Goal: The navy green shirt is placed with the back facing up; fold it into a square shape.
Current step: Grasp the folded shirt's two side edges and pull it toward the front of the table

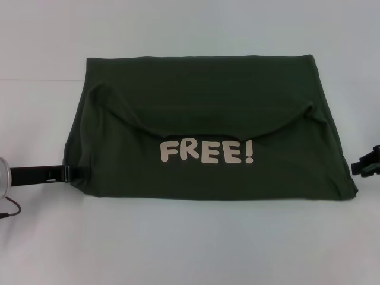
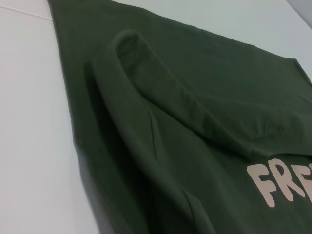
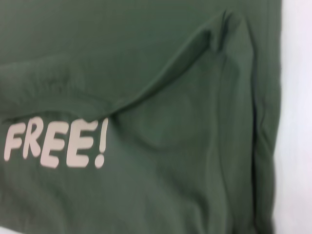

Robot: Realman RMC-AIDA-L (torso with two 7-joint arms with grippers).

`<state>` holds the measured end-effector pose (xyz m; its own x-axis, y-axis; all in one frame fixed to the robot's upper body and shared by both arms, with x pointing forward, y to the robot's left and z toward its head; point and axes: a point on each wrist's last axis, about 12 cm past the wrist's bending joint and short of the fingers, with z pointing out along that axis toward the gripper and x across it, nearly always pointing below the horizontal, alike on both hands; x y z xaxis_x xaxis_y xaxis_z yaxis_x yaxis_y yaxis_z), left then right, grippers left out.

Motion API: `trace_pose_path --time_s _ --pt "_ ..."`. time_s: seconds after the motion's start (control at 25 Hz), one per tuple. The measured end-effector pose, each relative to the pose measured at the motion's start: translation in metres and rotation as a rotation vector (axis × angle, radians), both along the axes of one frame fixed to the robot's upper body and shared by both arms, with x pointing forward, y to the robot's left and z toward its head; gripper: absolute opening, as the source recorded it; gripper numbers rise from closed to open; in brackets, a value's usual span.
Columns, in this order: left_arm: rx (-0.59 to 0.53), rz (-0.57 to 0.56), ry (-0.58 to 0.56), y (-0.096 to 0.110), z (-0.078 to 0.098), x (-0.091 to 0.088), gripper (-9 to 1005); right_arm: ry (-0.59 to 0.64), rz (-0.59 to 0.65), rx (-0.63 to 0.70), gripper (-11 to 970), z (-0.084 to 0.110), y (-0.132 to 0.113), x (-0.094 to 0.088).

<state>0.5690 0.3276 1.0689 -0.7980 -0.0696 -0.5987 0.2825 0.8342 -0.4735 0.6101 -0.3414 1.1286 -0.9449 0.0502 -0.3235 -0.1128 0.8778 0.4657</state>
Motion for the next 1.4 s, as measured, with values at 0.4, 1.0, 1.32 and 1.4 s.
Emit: trace_pose_path --time_s 0.4,1.0,1.32,1.4 --pt "-0.004 -0.002 -0.002 0.0 0.001 0.001 16 -0.025 -0.034 -0.009 469 0.002 0.002 0.007" --pt "-0.003 -0.004 -0.006 -0.001 0.002 0.002 15 -0.027 -0.029 -0.039 794 -0.018 0.016 0.01" --pt "-0.011 0.004 0.0 -0.001 0.002 0.002 15 -0.033 -0.005 -0.055 795 -0.02 0.027 0.013" --pt "-0.011 0.004 0.0 -0.001 0.002 0.002 15 -0.033 -0.003 -0.056 794 -0.021 0.027 0.013"
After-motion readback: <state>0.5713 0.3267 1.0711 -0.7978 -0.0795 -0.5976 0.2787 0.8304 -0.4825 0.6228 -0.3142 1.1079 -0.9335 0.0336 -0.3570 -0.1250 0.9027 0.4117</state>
